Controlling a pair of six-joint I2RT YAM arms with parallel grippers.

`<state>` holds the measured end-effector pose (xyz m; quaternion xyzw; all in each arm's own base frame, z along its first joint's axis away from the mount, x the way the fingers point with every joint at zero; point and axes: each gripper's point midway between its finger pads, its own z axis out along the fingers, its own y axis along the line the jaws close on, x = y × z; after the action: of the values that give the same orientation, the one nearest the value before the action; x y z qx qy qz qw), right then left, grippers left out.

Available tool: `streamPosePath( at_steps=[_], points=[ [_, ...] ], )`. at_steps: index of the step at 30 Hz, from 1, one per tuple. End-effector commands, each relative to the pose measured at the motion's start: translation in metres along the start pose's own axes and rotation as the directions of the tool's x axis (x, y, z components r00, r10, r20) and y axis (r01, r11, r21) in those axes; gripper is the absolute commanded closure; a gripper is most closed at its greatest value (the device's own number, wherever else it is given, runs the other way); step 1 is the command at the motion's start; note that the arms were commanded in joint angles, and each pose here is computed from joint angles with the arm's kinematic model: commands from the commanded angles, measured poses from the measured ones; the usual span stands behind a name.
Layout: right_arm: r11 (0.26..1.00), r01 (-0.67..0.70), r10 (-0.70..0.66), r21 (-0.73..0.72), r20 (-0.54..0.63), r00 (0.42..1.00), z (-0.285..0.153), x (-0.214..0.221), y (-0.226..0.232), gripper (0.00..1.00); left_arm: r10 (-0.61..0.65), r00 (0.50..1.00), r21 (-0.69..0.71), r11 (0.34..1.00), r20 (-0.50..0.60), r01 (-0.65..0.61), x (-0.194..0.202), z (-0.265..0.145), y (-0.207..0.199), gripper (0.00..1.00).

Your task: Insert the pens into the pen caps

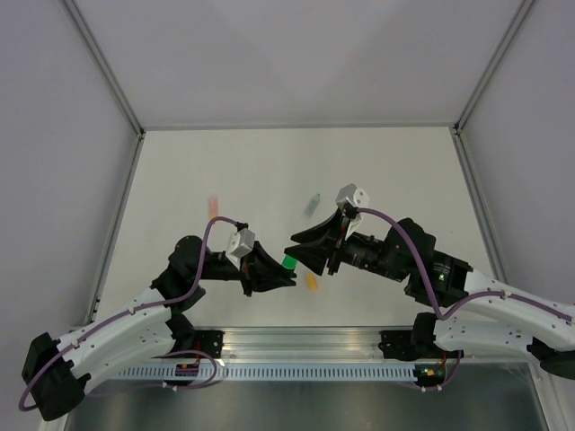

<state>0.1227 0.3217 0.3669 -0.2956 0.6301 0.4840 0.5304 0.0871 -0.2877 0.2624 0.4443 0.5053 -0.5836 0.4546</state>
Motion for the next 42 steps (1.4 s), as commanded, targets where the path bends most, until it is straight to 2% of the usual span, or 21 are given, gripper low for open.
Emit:
streamPosePath(
  at_steps=[1,4,10,15,16,19,20,23,29,34,42],
  points=[
    [0.993,-0.029,0.032,-0.112,0.025,0.999,0.006,0.002,0.019,0.57,0.09,0.995,0.058,0.994,0.046,-0.092,-0.02,0.001,-0.013,0.98],
    [0.989,-0.046,0.049,-0.141,0.018,0.999,0.009,0.011,0.022,0.62,0.092,0.994,0.065,0.993,0.053,-0.096,-0.022,0.0,-0.015,0.98],
    [0.984,-0.063,0.068,-0.167,0.021,0.997,0.015,0.019,0.024,0.63,0.09,0.995,0.069,0.993,0.051,-0.093,-0.022,0.0,-0.016,0.98],
    [0.984,-0.073,0.077,-0.163,0.018,0.997,0.019,0.025,0.022,0.71,0.093,0.994,0.069,0.993,0.053,-0.097,-0.023,0.0,-0.017,0.98],
    [0.984,-0.073,0.077,-0.161,0.016,0.997,0.019,0.026,0.021,0.7,0.096,0.994,0.073,0.992,0.053,-0.1,-0.023,-0.001,-0.018,0.98],
    [0.986,-0.071,0.076,-0.148,0.029,0.997,0.02,0.024,0.019,0.5,0.091,0.995,0.074,0.993,0.05,-0.095,-0.021,0.0,-0.017,0.98],
    [0.987,-0.07,0.075,-0.144,0.033,0.997,0.02,0.023,0.019,0.41,0.091,0.995,0.075,0.993,0.049,-0.095,-0.021,0.0,-0.018,0.98],
    [0.989,-0.066,0.072,-0.134,0.042,0.996,0.021,0.019,0.017,0.36,0.089,0.995,0.075,0.993,0.048,-0.092,-0.021,-0.001,-0.018,0.98],
    [0.988,-0.066,0.074,-0.138,0.052,0.996,0.026,0.012,0.02,0.35,0.091,0.995,0.081,0.992,0.048,-0.095,-0.021,-0.001,-0.019,0.98],
    [0.988,-0.06,0.069,-0.145,0.063,0.996,0.029,0.008,0.021,0.43,0.088,0.995,0.088,0.992,0.044,-0.091,-0.019,-0.001,-0.02,0.98],
    [0.988,-0.044,0.056,-0.147,0.078,0.995,0.033,-0.004,0.024,0.43,0.081,0.996,0.09,0.992,0.038,-0.084,-0.018,0.0,-0.019,0.98]
  ],
)
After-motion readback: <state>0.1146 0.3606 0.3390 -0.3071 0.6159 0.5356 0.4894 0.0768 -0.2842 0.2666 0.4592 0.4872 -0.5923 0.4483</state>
